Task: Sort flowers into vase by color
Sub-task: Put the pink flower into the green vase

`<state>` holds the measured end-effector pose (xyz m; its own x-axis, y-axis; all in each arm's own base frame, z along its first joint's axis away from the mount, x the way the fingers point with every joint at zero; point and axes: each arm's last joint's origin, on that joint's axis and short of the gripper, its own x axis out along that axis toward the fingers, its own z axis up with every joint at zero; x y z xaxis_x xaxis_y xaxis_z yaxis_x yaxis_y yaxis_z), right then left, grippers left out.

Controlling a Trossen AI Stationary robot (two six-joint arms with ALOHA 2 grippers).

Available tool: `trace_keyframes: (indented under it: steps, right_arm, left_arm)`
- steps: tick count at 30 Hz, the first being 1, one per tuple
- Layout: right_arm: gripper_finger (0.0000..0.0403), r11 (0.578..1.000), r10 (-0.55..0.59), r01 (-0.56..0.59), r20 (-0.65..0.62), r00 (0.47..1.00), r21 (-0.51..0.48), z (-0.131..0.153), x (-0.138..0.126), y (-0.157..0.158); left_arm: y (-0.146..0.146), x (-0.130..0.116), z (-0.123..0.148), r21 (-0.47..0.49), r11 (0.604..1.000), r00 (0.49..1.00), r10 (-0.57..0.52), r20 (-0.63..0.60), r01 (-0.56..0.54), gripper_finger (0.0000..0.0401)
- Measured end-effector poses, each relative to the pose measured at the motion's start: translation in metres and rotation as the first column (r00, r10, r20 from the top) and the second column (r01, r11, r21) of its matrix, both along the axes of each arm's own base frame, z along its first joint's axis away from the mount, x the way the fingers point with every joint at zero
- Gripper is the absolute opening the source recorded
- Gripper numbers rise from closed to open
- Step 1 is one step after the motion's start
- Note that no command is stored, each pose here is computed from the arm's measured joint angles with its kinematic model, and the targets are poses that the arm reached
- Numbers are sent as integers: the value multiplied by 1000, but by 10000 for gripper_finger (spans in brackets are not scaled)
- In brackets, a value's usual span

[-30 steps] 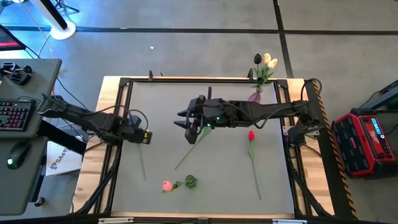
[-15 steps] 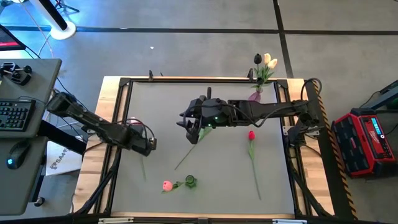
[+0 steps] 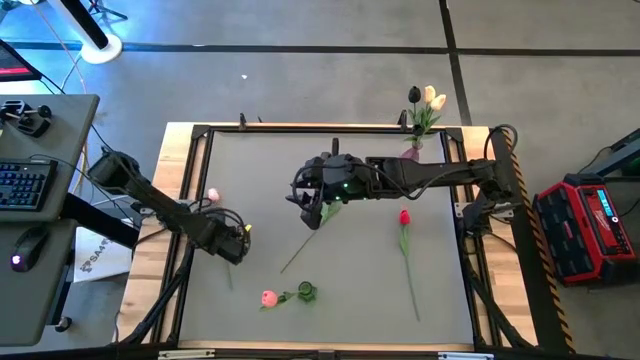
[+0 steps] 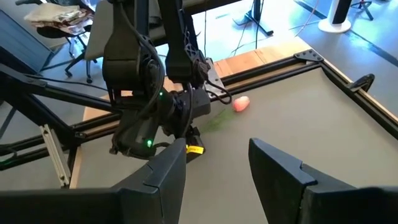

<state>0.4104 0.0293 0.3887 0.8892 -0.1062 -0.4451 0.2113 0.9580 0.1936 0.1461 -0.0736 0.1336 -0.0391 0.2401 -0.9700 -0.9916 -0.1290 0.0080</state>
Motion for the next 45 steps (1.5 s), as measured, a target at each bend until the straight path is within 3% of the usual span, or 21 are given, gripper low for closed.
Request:
trace_keyframes:
  steps: [10, 18, 21, 24, 27, 32, 35, 38, 42, 45]
  right_arm:
    - [162, 1000, -6, 6, -22, 1000, -7, -2, 0, -7]
    - [162, 1000, 0, 0, -23, 1000, -8, -2, 0, -11]
    - [162, 1000, 4, -4, -22, 1000, 3, -2, 0, -10]
    - [162, 998, -5, 6, -17, 1000, 70, -2, 0, -10]
    - [162, 989, 4, -1, -15, 1000, 151, -2, 0, -10]
    - [162, 979, -6, 10, -20, 1000, 202, -2, 0, -10]
    - [162, 974, -7, 12, -24, 1000, 226, -3, 0, -10]
    - [162, 966, 9, -3, -23, 1000, 260, -3, 0, -9]
    - [162, 964, 22, -19, -7, 1000, 265, -1, 0, -6]
    - [162, 965, 20, -26, 24, 1000, 259, 1, 1, -3]
  left_arm:
    - [-1, 1, 0, 6, 1000, 999, -30, -17, 30, 116]
    - [1, 1, -3, 19, 995, 995, -100, -12, 100, 17]
    - [0, 2, -3, 16, 994, 994, -106, 3, 106, 7]
    - [-2, 7, 2, -1, 993, 993, -115, 38, 115, 10]
    - [-6, 16, 19, -13, 989, 977, -144, 157, 148, 7]
    - [-3, 19, 45, 120, 977, 931, -208, 300, 179, 2]
    - [0, 19, 58, 229, 946, 887, -301, 349, 231, 1]
    - [1, 23, 74, 348, 891, 808, -424, 408, 292, 1]
    - [2, 28, 91, 519, 780, 694, -587, 417, 348, 1]
    - [5, 31, 103, 646, 667, 632, -691, 350, 372, 0]
